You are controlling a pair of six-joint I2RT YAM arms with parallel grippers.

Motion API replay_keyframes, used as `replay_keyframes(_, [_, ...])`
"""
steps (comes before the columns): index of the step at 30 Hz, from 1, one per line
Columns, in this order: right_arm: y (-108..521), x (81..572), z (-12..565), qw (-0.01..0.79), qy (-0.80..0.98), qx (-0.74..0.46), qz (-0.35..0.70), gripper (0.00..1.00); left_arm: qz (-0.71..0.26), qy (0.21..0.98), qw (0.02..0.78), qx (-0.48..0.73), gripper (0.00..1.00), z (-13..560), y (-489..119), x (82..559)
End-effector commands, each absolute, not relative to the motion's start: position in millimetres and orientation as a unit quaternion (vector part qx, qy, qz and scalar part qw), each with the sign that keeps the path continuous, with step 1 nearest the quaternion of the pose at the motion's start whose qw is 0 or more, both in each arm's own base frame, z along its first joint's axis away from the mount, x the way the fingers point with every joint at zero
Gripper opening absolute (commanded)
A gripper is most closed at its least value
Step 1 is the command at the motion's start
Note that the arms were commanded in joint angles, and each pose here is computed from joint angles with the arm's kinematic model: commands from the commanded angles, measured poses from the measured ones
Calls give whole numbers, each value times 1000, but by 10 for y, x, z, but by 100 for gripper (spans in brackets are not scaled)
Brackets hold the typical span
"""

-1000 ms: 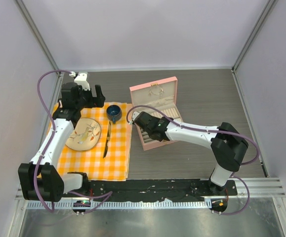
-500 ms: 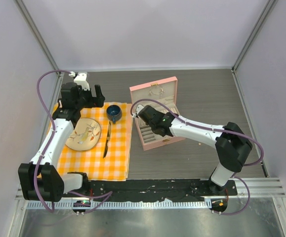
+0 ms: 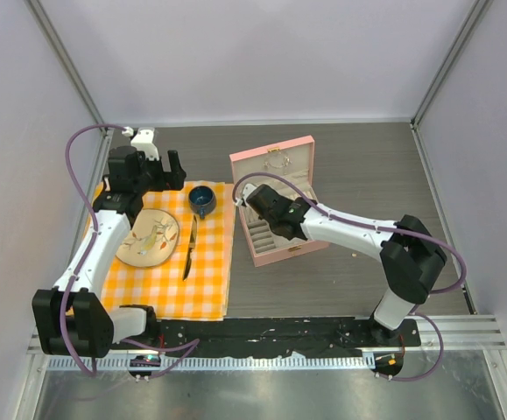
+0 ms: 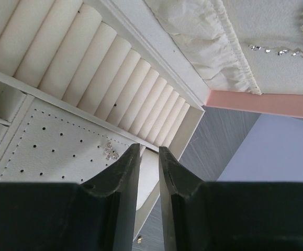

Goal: Organize the mixed jewelry

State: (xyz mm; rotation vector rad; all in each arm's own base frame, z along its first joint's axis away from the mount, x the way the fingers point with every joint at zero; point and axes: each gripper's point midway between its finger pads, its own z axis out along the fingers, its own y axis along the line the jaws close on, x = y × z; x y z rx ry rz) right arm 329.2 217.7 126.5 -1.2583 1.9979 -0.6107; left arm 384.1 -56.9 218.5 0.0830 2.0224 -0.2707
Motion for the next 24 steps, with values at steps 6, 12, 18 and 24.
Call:
replay_keyframes(6, [2237, 3292, 1184, 347, 774, -481, -222, 27, -119, 824, 553, 33, 100, 2385, -564, 3877])
replay_keyframes(12, [2231, 3275, 1125, 341, 777, -481, -219, 27, -120, 824, 553, 33, 100, 2384, -566, 3873])
replay_keyframes(18, [2240, 3240, 1097, 337, 781, -481, -212, 27, -119, 825, 551, 32, 100, 2368, -554, 3872])
replay_keyframes(24, [2243, 3208, 1099, 336, 782, -483, -208, 27, -120, 824, 553, 32, 100, 2384, -554, 3868])
